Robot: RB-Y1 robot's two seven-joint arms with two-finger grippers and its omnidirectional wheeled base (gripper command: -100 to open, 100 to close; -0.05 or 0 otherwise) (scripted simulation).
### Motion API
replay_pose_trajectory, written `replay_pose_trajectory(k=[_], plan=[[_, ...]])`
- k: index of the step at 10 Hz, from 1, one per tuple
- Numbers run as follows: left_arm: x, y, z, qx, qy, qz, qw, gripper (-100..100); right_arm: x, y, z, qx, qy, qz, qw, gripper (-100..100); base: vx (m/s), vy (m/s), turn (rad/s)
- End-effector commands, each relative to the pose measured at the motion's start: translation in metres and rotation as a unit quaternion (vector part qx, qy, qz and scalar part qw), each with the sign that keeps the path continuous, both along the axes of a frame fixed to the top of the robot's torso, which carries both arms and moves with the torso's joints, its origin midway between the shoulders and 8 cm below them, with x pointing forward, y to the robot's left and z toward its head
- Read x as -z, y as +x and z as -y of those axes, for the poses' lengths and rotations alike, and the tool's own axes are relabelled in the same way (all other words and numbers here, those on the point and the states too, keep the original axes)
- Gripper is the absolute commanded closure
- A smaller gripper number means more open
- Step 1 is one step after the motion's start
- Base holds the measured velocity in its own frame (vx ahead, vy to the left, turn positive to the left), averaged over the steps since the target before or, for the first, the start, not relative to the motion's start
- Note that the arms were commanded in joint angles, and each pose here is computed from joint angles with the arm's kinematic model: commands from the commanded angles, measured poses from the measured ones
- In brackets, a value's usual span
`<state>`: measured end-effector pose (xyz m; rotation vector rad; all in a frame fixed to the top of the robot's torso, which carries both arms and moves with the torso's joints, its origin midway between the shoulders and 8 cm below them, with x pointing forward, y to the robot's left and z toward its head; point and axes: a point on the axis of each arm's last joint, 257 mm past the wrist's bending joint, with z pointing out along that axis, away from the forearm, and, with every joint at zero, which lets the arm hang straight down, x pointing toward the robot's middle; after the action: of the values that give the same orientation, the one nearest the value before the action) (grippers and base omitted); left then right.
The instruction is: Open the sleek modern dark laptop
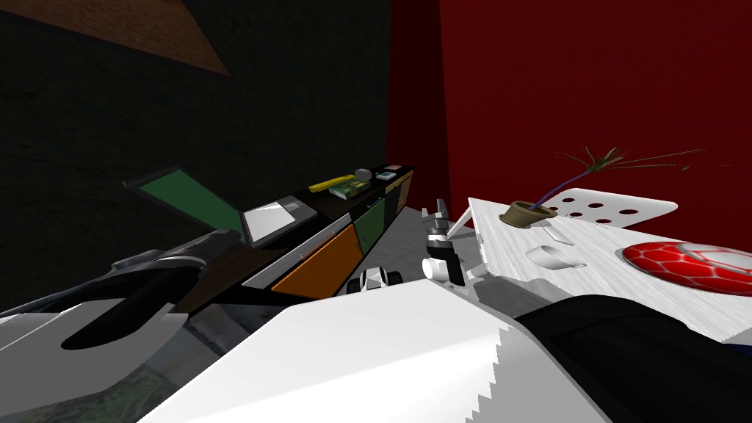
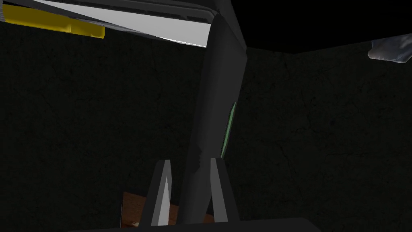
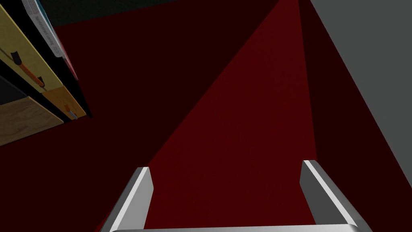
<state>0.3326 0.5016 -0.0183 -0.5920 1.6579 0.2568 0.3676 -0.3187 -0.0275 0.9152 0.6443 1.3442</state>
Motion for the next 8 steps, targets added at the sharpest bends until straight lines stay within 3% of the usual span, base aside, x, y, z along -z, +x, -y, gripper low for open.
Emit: replay_pose_trajectory(k=[1,5,6,7,8], plan=[[0.005,-0.003,-0.005,-0.005,0.036,-0.040,0.9985,100,0.000,0.000,0.000,0.000,0.000,0.000,1.0000,0,0.022,-0.029,-0.028],[0.012,-0.007,-0.011,-0.011,0.089,-0.096,0.9914,100,0.000,0.000,0.000,0.000,0.000,0.000,1.0000,0,0.021,-0.025,-0.037],[0.011,-0.006,-0.010,-0.009,0.090,-0.096,0.9912,100,0.000,0.000,0.000,0.000,0.000,0.000,1.0000,0,0.014,-0.013,0.003],[0.013,-0.006,-0.010,-0.009,0.104,-0.110,0.9885,100,0.000,0.000,0.000,0.000,0.000,0.000,1.0000,0,0.012,-0.014,-0.024],[0.008,-0.006,-0.016,-0.018,0.100,-0.098,0.9899,100,0.000,0.000,0.000,0.000,0.000,0.000,1.0000,0,-0.004,-0.007,0.011]])
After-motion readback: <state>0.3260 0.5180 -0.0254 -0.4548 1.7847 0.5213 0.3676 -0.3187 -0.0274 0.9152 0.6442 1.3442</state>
